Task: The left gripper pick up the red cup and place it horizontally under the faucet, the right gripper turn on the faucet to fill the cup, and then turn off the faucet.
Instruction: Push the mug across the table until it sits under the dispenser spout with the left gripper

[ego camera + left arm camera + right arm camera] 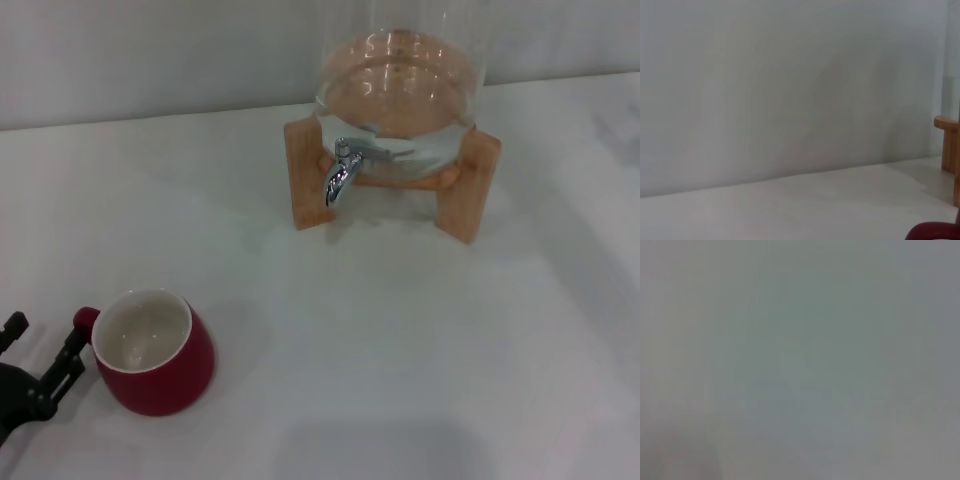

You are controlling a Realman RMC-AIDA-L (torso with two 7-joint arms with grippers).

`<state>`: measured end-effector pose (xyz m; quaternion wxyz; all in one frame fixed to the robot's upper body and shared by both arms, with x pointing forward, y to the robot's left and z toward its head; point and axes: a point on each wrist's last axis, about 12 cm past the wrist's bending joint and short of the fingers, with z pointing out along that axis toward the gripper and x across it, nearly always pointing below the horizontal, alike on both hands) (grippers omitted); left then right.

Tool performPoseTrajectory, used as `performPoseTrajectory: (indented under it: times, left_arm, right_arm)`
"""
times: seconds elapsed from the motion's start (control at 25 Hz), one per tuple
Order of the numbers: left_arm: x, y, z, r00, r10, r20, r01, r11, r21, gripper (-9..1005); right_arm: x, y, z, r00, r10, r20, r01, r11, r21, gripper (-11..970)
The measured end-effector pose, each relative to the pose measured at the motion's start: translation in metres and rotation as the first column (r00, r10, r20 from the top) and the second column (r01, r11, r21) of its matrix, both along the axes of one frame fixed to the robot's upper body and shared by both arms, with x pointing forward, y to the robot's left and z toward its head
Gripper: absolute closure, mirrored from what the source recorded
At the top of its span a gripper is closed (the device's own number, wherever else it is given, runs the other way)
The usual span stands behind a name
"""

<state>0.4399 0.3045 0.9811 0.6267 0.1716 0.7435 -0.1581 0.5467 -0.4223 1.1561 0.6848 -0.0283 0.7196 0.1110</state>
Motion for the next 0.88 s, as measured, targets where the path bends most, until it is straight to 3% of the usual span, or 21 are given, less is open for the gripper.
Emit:
performPoseTrajectory:
  times: [0.88]
  left_arm:
    - [0.017, -0.007, 0.003, 0.999, -0.044, 0.003, 0.044, 0.999, 0.031, 396]
  right_arm:
    - [-0.001, -0.001, -0.001, 1.000, -0.008, 0.009, 0.008, 1.000, 0.004, 327]
